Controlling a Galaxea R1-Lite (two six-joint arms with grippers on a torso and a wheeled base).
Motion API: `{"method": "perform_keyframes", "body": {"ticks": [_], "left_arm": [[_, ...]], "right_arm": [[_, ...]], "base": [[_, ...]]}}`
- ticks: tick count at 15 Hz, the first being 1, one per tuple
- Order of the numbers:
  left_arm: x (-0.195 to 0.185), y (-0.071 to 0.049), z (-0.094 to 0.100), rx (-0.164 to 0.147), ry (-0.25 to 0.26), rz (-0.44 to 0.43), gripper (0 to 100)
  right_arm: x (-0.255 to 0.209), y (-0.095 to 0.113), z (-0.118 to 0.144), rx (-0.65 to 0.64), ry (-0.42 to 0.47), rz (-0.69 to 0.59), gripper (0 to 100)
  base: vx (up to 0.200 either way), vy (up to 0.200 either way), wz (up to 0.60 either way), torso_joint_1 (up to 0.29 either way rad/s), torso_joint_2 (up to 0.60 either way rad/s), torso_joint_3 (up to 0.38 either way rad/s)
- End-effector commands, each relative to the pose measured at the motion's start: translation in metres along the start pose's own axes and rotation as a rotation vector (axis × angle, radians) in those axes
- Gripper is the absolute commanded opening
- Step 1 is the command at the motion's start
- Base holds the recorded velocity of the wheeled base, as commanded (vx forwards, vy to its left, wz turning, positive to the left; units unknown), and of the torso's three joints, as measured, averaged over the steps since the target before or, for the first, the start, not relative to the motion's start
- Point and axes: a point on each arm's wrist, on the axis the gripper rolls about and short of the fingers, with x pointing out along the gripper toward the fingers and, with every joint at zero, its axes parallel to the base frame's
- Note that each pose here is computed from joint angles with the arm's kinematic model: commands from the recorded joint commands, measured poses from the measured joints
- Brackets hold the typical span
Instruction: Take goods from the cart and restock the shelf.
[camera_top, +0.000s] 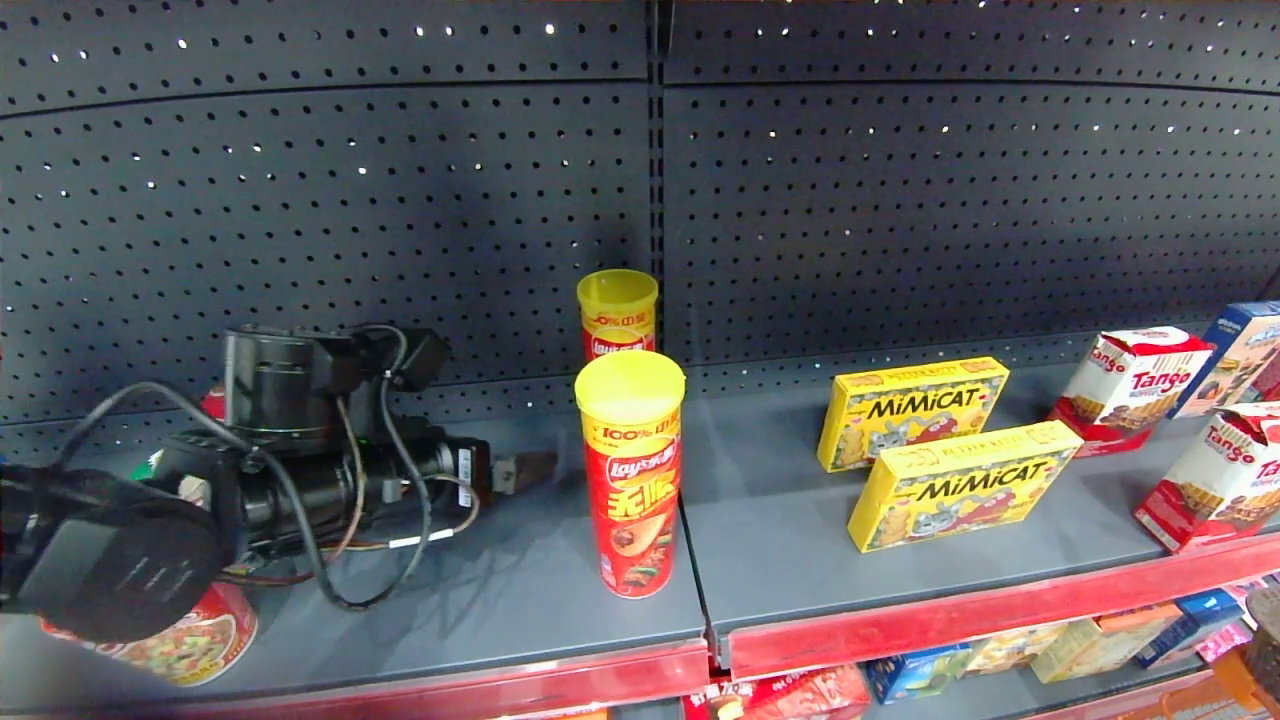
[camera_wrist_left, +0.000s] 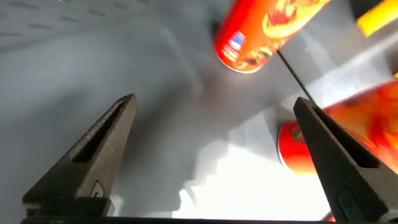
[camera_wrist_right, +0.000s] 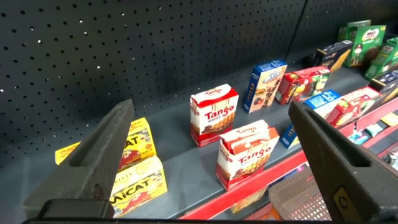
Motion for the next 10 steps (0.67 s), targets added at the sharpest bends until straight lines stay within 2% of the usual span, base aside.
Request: {"method": "perform_keyframes", "body": {"ticks": [1, 3, 4, 5, 6, 7, 8, 10], "left_arm": [[-0.086, 0.016, 0.009, -0.021, -0.18, 0.12, 100], [-0.145, 0.032, -0.01, -0.062, -0.272, 0.272, 100], [-0.162, 0.031, -0.018, -0.064, -0.308, 0.288, 100], [-0.179, 0.025, -0.023, -0.048, -0.354, 0.279, 100], [-0.185, 0.021, -0.025, -0.037, -0.372, 0.273, 100], [-0.196, 0.012, -0.033, -0.012, -0.402, 0.268, 100], [-0.209, 0.002, -0.047, 0.007, -0.437, 0.265, 100], [-0.22, -0.009, -0.086, 0.013, -0.451, 0.258, 100]], "right_arm": [[-0.005, -0.009, 0.001, 0.016, -0.01, -0.004, 100], [-0.007, -0.011, 0.001, 0.019, -0.012, -0.007, 100], [-0.006, -0.011, 0.001, 0.017, -0.012, -0.007, 100], [-0.005, -0.008, 0.002, 0.013, -0.01, -0.007, 100], [-0.004, -0.006, 0.002, 0.012, -0.009, -0.005, 100], [-0.002, -0.003, 0.004, 0.012, -0.009, -0.005, 100], [-0.001, -0.003, 0.005, 0.013, -0.01, -0.005, 100], [-0.003, -0.006, 0.005, 0.017, -0.012, -0.008, 100]], "base": [[0.0, 0.0, 0.0, 0.0, 0.0, 0.0], [0.0, 0.0, 0.0, 0.0, 0.0, 0.0], [0.0, 0.0, 0.0, 0.0, 0.0, 0.0], [0.0, 0.0, 0.0, 0.0, 0.0, 0.0], [0.0, 0.0, 0.0, 0.0, 0.0, 0.0], [0.0, 0.0, 0.0, 0.0, 0.0, 0.0], [0.0, 0.0, 0.0, 0.0, 0.0, 0.0], [0.0, 0.0, 0.0, 0.0, 0.0, 0.0]]}}
